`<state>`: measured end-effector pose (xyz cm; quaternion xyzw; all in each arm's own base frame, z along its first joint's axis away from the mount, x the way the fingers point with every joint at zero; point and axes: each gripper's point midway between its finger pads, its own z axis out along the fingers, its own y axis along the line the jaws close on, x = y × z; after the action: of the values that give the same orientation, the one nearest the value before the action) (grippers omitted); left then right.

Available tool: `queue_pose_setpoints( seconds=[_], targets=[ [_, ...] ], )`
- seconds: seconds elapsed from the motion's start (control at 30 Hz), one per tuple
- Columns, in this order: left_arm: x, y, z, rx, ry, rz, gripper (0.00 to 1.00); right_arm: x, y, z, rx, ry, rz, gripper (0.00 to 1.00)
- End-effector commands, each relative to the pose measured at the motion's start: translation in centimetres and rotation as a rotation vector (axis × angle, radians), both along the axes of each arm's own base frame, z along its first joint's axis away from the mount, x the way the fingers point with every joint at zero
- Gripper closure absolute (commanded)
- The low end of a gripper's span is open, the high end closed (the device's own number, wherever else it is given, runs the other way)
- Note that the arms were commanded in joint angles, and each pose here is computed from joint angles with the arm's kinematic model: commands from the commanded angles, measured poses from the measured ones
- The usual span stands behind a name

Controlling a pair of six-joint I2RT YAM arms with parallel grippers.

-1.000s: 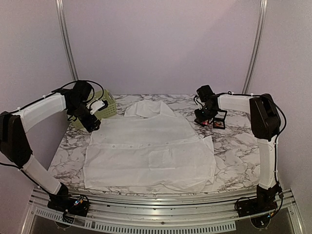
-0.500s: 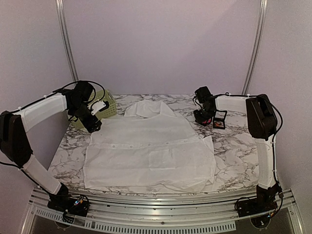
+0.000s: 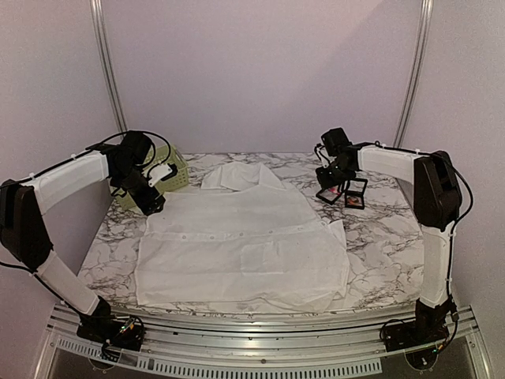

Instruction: Pin the brooch onto the clothing

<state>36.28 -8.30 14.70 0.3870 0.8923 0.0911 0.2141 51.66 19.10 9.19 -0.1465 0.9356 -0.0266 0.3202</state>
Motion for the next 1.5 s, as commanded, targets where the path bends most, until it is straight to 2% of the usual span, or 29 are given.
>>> queue_pose_setpoints(
  seconds=[0.0, 0.13, 0.3, 0.43, 0.53, 0.63, 0.77, 0.87, 1.0, 1.07, 1.17, 1.27, 1.37, 1.47],
  targets=[
    [-0.7, -0.5, -0.3, 0.0, 0.02, -0.02, 0.14, -1.1, -0.7, 2.9, -0.026, -0.049, 0.038, 1.0],
    [-0.8, -0.4, -0.3, 0.001, 0.02, -0.022, 0.14, -1.8, -1.1, 2.4, -0.086, -0.032, 0.099, 1.0],
    [-0.9, -0.7, 0.1, -0.011, 0.02, -0.028, 0.14, -2.6, 1.5, 5.6, 0.065, -0.058, 0.186, 1.0],
    [-1.3, -1.6, 2.2, -0.048, 0.004, -0.06, 0.14, -5.2, 5.6, 10.1, 0.237, -0.067, 0.342, 1.0],
    [-1.6, -2.7, 5.7, -0.083, -0.061, -0.108, 0.14, -8.6, 9.3, 14.8, 0.395, -0.082, 0.505, 1.0],
    [-2.6, -4.0, 9.4, -0.131, -0.126, -0.171, 0.14, -13.9, 13.4, 19.5, 0.574, -0.076, 0.738, 1.0],
    [-6.3, -5.4, 12.8, -0.151, -0.117, -0.283, 0.15, -20.4, 17.0, 24.4, 0.734, -0.059, 0.988, 1.0],
    [-9.6, -6.6, 15.8, -0.148, -0.176, -0.428, 0.16, -24.7, 18.9, 27.1, 0.823, -0.035, 1.136, 1.0],
    [-12.7, -10.8, 21.0, -0.239, -0.372, -0.593, 0.14, -28.8, 20.6, 29.0, 0.88, -0.005, 1.276, 1.0],
    [-14.2, -14.3, 22.3, -0.263, -0.417, -0.69, 0.11, -30.1, 21.0, 29.5, 0.893, 0.0, 1.318, 1.0],
    [-15.0, -19.2, 22.6, -0.213, -0.466, -0.799, 0.05, -31.2, 21.2, 29.9, 0.905, 0.007, 1.351, 1.0],
    [-14.6, -23.2, 24.3, -0.263, -0.527, -0.849, 0.04, -32.1, 21.2, 29.9, 0.901, 0.021, 1.371, 1.0],
    [-14.3, -25.9, 25.2, -0.338, -0.554, -0.884, 0.09, -32.5, 21.1, 29.8, 0.899, 0.024, 1.384, 1.0],
    [-14.9, -27.9, 24.0, -0.361, -0.504, -0.924, 0.22, -32.8, 20.9, 30.0, 0.899, 0.017, 1.401, 1.0]
  ],
)
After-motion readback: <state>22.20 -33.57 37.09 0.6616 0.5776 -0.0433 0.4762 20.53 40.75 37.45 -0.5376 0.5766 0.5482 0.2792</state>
